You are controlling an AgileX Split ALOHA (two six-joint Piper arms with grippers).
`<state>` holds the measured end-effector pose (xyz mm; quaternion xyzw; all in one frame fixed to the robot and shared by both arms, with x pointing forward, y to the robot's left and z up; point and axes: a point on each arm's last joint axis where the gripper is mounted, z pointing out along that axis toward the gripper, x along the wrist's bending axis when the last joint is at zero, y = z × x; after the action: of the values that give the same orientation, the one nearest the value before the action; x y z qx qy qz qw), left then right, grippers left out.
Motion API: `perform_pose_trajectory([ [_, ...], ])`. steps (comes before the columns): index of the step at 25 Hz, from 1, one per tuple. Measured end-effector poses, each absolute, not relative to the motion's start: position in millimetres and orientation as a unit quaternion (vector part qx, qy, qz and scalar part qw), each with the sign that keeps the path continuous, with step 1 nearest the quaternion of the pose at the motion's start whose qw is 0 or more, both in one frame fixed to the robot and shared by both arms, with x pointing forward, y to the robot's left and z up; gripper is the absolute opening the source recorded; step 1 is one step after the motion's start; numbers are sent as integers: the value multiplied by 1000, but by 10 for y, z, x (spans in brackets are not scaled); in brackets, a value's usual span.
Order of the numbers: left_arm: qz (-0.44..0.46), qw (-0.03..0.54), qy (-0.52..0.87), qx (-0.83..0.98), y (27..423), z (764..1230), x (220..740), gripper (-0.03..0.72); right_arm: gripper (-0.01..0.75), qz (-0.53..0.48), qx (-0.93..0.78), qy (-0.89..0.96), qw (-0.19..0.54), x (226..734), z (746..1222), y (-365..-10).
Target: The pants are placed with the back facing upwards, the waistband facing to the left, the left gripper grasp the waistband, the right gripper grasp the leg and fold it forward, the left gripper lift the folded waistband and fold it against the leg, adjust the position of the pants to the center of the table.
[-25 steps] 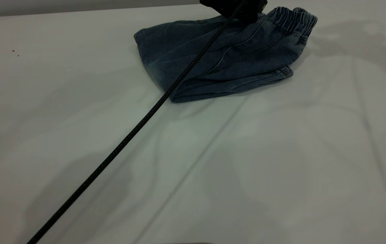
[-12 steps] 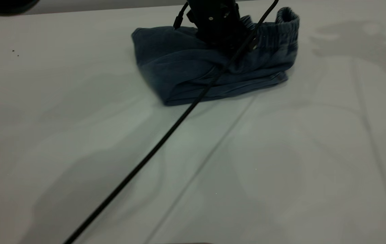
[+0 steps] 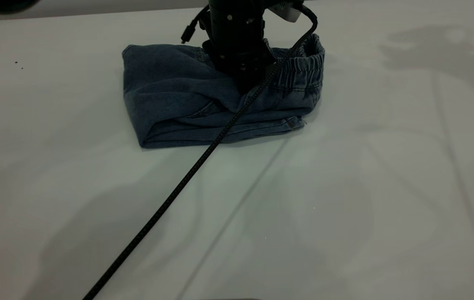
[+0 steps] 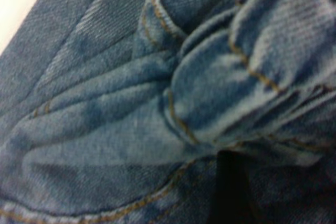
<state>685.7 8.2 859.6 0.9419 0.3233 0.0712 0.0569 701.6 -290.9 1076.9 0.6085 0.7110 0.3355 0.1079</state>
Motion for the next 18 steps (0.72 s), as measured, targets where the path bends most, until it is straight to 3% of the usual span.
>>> perform_pose_trajectory([
  [12, 152, 183, 362, 901, -20, 9720, 7008, 412, 477, 378, 567, 714, 163, 6471, 11688, -2865],
  [18, 232, 247, 371, 865, 151, 10812, 6811, 412, 477, 399, 549, 713, 174, 5851, 12295, -2806],
])
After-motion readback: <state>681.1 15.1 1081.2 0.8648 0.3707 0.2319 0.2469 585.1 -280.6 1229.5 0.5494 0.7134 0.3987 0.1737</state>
